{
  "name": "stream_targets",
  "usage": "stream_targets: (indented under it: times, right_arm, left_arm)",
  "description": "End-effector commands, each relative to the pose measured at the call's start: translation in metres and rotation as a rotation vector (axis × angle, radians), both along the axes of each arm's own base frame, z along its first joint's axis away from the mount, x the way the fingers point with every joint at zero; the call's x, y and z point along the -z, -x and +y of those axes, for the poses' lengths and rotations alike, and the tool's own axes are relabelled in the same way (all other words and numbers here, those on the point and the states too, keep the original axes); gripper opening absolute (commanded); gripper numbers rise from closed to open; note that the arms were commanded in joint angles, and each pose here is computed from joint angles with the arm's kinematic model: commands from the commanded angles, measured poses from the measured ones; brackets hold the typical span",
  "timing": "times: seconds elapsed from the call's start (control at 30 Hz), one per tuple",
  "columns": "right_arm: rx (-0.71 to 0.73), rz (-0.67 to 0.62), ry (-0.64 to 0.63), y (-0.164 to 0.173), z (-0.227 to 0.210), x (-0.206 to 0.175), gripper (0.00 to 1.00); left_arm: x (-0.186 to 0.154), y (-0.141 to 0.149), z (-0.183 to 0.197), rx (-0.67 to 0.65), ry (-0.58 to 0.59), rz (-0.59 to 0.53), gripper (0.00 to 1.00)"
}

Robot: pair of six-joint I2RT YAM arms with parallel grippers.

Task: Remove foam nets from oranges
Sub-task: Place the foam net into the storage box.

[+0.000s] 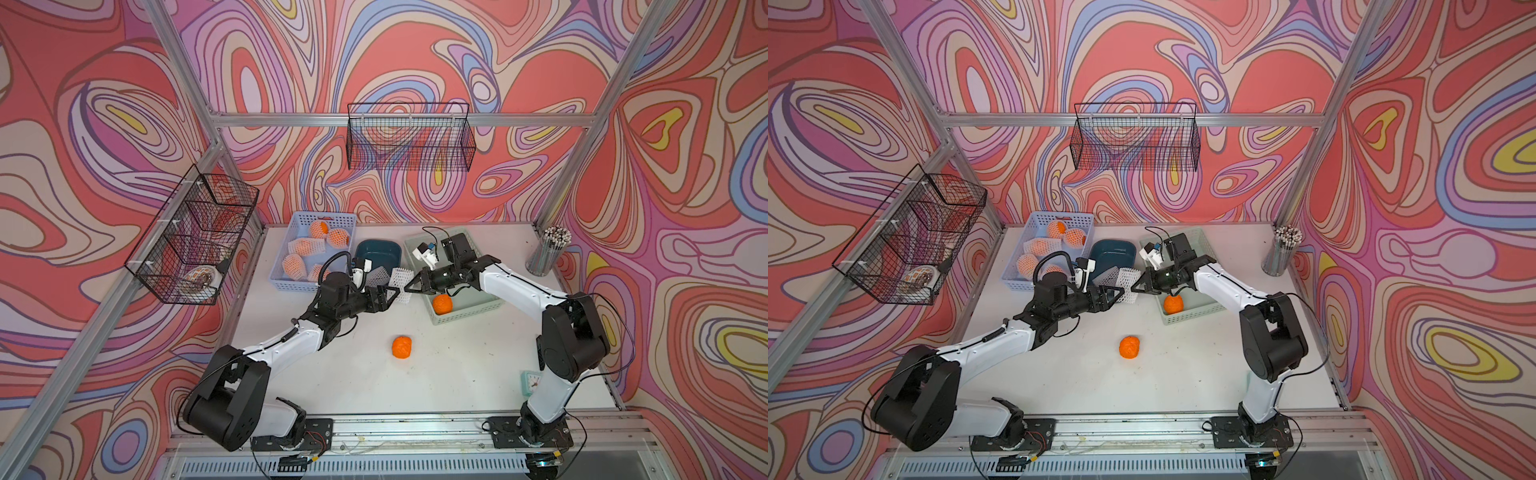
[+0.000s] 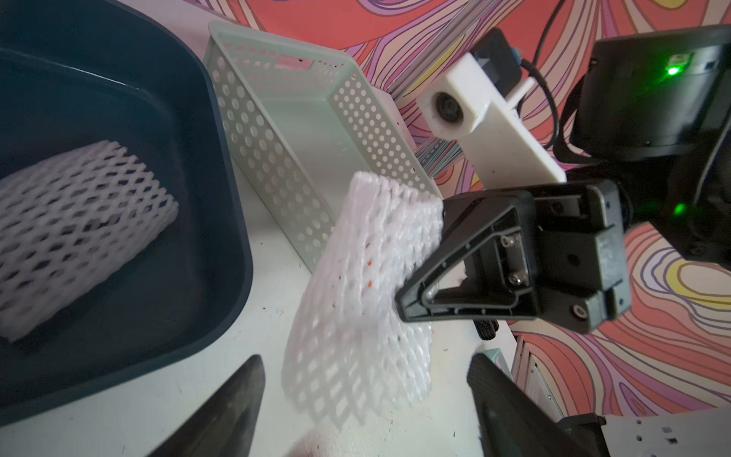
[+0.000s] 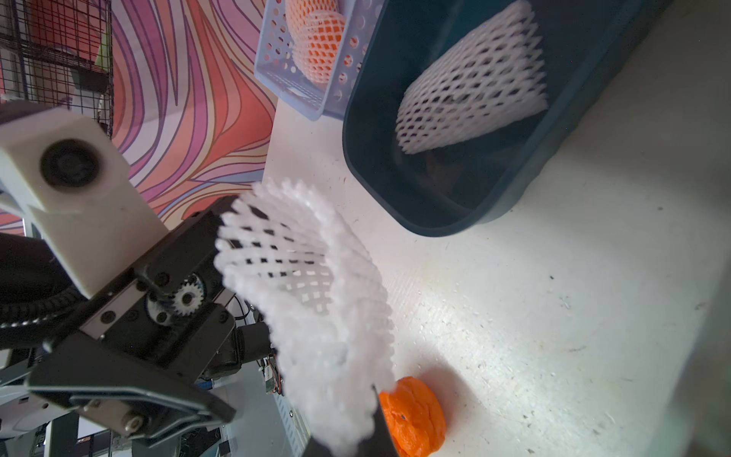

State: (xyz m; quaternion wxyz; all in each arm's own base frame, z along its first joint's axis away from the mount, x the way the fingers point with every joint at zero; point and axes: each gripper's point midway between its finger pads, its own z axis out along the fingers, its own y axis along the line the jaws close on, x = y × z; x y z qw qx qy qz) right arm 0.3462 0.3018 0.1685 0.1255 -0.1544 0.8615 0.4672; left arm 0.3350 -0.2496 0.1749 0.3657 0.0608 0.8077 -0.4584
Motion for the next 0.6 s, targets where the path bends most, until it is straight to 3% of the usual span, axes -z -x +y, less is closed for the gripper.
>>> stream_targets:
  times: [0.0,0.13,0.2,0.23,0.4,0.57]
  right_arm:
    - [-0.031,-0.033,-0.042,0.009,0.003,-0.017,0.00]
    - [-0.036,-0.036,-0.032,0.015,0.000,-0.017,0.01]
    - [-0.031,-0.044,-0.032,0.017,-0.001,-0.020,0.07]
    - [-0.029,-0.046,-0.032,0.019,-0.003,-0.020,0.10]
    - [-0.010,-0.057,-0.036,0.030,-0.009,-0.023,0.26]
    - [0.034,-0.072,0.057,0.048,-0.021,-0.005,0.65]
  left_arm:
    - [-0.014,-0.009,-0.006,0.019,0.026,-0.051,0.71]
    - [-0.021,-0.013,-0.011,0.043,0.022,-0.065,0.40]
    - [-0.022,-0.016,-0.009,0.037,-0.015,-0.066,0.22]
    - [-0.021,-0.018,-0.007,0.029,-0.030,-0.062,0.19]
    - [-0.029,-0.027,-0.005,0.031,-0.027,-0.069,0.12]
    - [-0.024,-0.050,0.013,-0.047,-0.099,-0.030,0.10]
